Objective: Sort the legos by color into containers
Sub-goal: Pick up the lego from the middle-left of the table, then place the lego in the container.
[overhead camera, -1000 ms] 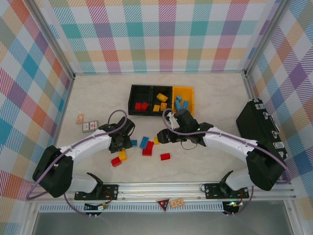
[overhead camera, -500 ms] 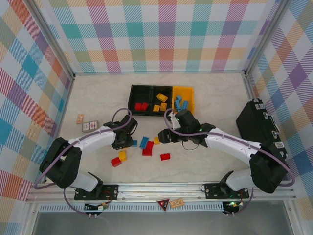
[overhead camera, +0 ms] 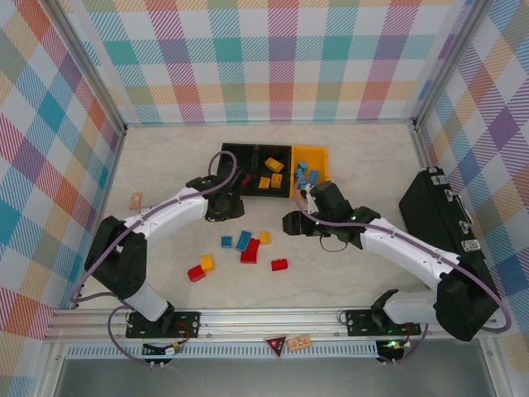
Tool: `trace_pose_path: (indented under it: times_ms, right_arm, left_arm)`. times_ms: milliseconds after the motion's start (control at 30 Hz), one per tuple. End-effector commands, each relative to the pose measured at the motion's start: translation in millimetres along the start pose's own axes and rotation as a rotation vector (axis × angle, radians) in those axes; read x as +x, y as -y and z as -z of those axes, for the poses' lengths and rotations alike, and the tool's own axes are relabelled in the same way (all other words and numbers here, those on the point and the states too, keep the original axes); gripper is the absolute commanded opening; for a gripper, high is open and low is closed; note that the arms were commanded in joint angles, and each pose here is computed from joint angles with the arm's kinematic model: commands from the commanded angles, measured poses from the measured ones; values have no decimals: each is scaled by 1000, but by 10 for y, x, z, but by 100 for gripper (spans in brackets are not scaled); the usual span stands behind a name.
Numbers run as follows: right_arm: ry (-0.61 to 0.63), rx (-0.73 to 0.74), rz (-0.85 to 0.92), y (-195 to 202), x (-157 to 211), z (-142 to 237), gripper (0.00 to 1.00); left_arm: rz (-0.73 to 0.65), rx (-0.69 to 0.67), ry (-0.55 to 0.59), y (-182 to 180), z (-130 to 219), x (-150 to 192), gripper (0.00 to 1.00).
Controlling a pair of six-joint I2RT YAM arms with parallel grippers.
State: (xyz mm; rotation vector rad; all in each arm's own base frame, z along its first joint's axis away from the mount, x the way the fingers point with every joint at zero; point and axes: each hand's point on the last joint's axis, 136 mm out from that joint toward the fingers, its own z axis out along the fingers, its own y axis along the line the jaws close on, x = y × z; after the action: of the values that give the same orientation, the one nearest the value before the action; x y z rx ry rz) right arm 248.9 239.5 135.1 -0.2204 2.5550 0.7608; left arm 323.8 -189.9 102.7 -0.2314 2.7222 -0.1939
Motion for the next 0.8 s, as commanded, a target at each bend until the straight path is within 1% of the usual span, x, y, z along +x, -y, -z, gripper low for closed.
trace_pose_path:
  times_ms: [0,133,233,333,500,667,767]
  right_arm:
    - [14,107,-101,323,31,109,66]
    - [57,174,-197,621,6,248,66]
    - [74,180,-221,688,8,316,66]
    - [76,173,-226,683,19,336,66]
    - [75,149,-232,651,39,340,66]
    - [71,142,-241,650,73,341,66]
    - [73,140,-240,653,84,351,66]
  left_arm:
    - [-57,74,0,345,35,-75,25]
    - [-94,139,12,728,47,-217,25]
    - [-121,162,32,955,44,-341,25]
    - [-134,162,49,1095,-4,-477,25]
    - [-159,105,87,1207,-146,-740,26]
    - [-155,56,101,1214,-310,-979,27]
    - [-160,34,97,1213,-411,-1058,28]
